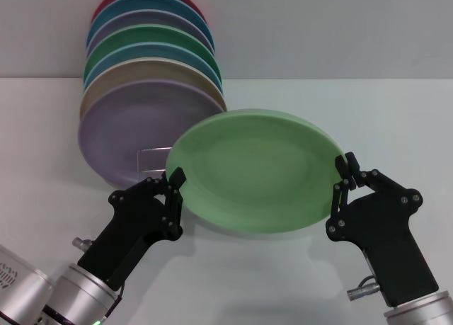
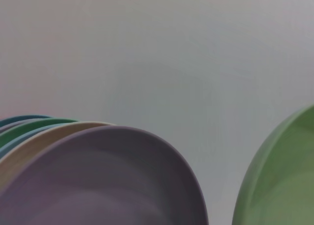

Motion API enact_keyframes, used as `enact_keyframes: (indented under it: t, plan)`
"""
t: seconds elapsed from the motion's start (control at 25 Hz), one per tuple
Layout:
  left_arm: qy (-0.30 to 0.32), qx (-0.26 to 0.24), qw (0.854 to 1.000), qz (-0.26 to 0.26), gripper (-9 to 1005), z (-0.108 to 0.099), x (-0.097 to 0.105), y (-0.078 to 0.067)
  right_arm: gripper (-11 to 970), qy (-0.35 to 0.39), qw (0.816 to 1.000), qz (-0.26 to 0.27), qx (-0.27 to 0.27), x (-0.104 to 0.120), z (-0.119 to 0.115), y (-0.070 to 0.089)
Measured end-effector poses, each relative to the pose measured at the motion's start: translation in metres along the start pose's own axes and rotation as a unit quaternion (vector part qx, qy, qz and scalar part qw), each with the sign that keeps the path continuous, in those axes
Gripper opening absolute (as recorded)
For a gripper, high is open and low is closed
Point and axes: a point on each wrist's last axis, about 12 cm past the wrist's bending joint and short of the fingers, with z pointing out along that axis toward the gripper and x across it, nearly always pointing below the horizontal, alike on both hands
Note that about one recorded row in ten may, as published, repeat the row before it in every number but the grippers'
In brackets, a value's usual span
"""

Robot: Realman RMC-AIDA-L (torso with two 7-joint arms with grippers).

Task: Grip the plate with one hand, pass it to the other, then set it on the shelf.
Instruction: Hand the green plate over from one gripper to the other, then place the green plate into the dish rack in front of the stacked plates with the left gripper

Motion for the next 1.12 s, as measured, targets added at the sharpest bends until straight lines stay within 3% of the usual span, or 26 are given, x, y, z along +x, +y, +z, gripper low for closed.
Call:
enact_keyframes:
  t: [0.28, 0.84, 1.04, 1.12]
  plan:
    - [0.000, -0.001, 1.000, 0.002, 38, -0.001, 0.000, 0.000, 151, 0.000, 1.000, 0.000, -0.002, 0.000, 0.001, 0.000]
    - [-0.014, -0.012, 1.000, 0.022, 40, -0.003, -0.002, 0.000, 163, -0.014, 1.000, -0.001, -0.015, -0.003, -0.004, 0.002]
    - [-0.039, -0.036, 0.998, 0.031, 41, -0.005, -0.008, 0.004, 292, -0.043, 0.999, 0.005, -0.004, -0.011, -0.014, 0.001]
    - [-0.074, -0.049, 0.995, 0.037, 41, -0.010, -0.016, 0.007, 292, -0.049, 0.999, 0.006, -0.006, -0.012, -0.016, 0.001]
